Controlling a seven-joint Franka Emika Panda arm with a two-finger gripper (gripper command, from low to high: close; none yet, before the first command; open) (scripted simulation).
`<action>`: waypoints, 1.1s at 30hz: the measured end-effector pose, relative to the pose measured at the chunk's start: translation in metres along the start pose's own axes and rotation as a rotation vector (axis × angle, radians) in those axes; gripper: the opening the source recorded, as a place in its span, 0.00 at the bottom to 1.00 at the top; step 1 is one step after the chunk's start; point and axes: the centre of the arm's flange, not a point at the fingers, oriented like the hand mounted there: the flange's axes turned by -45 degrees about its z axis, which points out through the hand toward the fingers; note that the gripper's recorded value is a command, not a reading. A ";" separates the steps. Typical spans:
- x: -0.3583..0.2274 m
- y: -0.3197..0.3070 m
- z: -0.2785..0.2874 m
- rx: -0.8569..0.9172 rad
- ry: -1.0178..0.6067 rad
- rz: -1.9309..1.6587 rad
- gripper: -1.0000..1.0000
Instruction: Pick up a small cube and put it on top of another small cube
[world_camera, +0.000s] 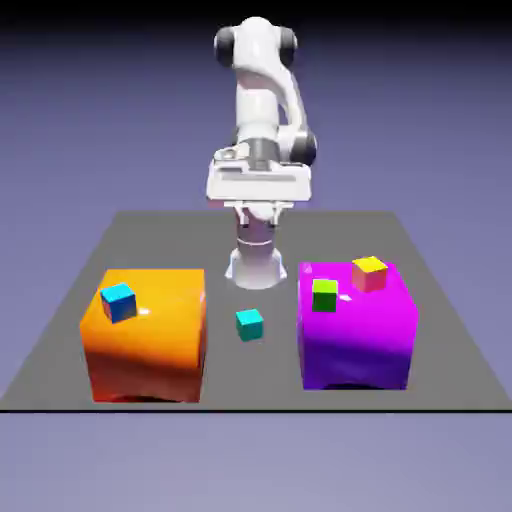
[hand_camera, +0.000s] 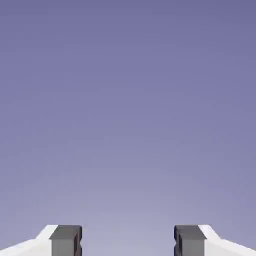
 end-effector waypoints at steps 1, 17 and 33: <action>-0.009 0.001 0.009 -0.005 -0.035 0.054 0.50; -0.182 0.024 0.099 -0.284 -0.540 0.918 0.50; -0.282 0.027 0.149 -0.454 -0.678 1.192 0.50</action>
